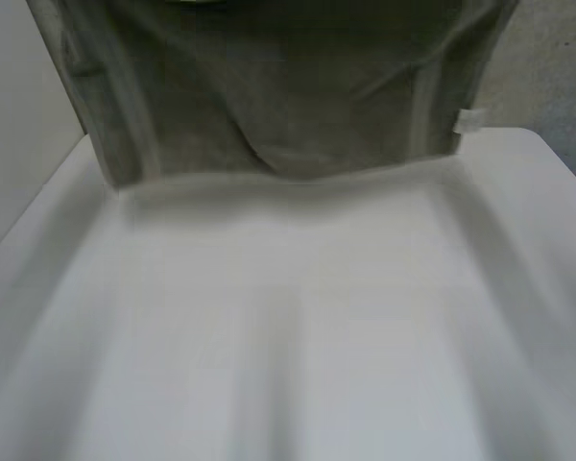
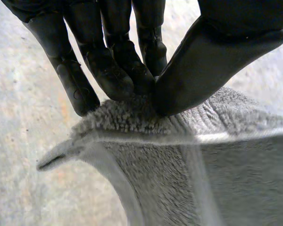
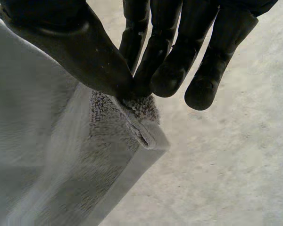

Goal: Fold the towel.

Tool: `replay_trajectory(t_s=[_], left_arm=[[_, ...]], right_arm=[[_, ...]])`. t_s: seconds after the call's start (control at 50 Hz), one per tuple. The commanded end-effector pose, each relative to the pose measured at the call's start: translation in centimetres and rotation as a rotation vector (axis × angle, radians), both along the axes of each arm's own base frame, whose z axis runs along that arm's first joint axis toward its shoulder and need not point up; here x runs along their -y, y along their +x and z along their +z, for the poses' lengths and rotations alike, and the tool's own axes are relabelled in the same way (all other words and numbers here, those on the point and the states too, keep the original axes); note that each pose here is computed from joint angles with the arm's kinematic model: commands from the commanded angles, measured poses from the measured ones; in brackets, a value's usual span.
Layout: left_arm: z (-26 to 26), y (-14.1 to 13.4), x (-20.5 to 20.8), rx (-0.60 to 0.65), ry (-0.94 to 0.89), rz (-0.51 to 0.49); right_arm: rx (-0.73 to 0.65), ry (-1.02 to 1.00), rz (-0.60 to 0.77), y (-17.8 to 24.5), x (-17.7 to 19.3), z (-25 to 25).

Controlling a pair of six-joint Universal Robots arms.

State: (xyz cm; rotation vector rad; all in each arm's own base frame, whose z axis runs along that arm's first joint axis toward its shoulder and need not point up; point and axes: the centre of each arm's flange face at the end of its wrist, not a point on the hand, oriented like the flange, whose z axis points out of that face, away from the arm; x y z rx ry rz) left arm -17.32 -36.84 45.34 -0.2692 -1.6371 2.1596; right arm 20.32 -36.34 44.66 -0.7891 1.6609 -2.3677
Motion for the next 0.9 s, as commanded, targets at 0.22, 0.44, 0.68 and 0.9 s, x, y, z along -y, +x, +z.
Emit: replay_trajectory(t_s=[0.22,0.44,0.68,0.9], left_arm=[[-15.3,2.7,-2.7,0.044,0.451,-0.118],[-20.2,5.0,-6.6,0.143,0.537,-0.090],[-16.4,7.4,-10.9,0.090,0.476,-0.095],[-16.4,6.3,-12.4,0.068,0.489,-0.186]], right_arm=[[-0.292,0.566,0.193,1.2,-4.4,-14.6],[-0.336,0.689,0.257,-0.8,-7.7,-18.3],[-0.242,0.571,0.116,-6.7,-9.6,-11.7],[-0.224,0.564,0.147,-8.1,-9.8,-10.9]])
